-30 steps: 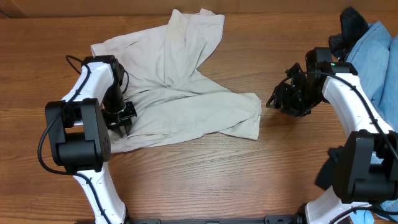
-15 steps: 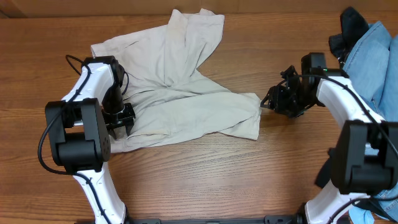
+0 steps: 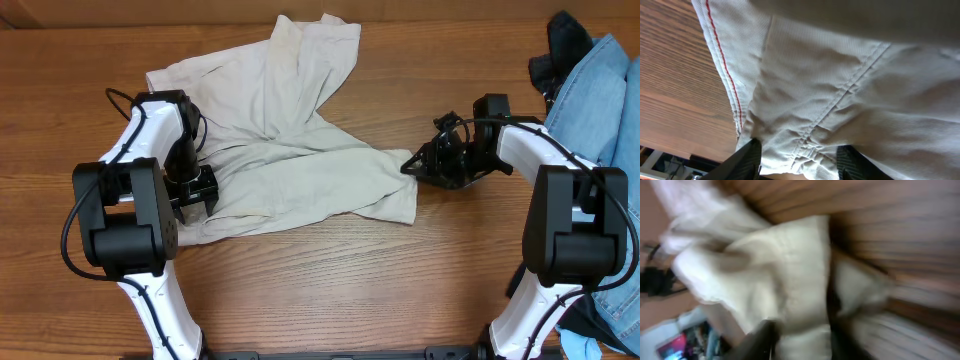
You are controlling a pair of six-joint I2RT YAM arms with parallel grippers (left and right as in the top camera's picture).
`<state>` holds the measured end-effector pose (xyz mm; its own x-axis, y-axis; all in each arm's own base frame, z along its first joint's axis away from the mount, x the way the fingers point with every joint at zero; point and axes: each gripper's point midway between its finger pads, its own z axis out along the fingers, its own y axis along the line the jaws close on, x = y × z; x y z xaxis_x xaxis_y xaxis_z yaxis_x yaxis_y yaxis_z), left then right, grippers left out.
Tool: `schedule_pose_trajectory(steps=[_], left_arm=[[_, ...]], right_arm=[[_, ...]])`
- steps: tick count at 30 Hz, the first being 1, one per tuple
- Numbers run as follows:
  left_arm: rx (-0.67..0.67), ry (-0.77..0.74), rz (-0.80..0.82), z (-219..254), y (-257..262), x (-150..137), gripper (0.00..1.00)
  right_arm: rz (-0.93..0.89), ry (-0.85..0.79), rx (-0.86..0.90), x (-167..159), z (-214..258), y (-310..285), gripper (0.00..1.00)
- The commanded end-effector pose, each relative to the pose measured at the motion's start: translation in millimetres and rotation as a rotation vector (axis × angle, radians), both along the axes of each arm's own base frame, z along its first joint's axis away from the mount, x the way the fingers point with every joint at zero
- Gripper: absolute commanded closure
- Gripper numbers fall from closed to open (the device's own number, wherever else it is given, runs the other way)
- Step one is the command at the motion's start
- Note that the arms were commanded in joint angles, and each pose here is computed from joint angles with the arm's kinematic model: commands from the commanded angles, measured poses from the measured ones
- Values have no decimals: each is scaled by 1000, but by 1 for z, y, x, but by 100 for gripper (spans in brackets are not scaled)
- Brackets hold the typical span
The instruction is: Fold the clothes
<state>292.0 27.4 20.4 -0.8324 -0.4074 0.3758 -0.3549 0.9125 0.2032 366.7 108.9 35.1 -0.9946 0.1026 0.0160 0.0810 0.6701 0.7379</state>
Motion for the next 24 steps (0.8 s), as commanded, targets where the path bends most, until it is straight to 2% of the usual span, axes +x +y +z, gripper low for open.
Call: schedule_pose_trajectory(steps=[1, 5, 8, 12, 14, 18, 24], left_arm=[[-2, -6, 15, 3, -2, -2, 47], [-2, -5, 15, 3, -2, -2, 45], [-3, -5, 13, 3, -2, -2, 44], [-2, -11, 13, 2, -1, -1, 43], [-2, -13, 13, 2, -1, -1, 42], [-2, -13, 13, 2, -1, -1, 41], [0, -11, 11, 2, -1, -1, 40]], right_arm=[[48, -71, 156, 3, 24, 18, 96], [32, -151, 137, 28, 46, 6, 96], [33, -246, 76, 52, 84, -4, 96], [63, -390, -87, 77, 144, -20, 96], [57, -408, -170, 81, 163, -28, 96], [56, -309, -277, 63, 166, -41, 96], [101, 8, -530, 3, 113, -81, 92]])
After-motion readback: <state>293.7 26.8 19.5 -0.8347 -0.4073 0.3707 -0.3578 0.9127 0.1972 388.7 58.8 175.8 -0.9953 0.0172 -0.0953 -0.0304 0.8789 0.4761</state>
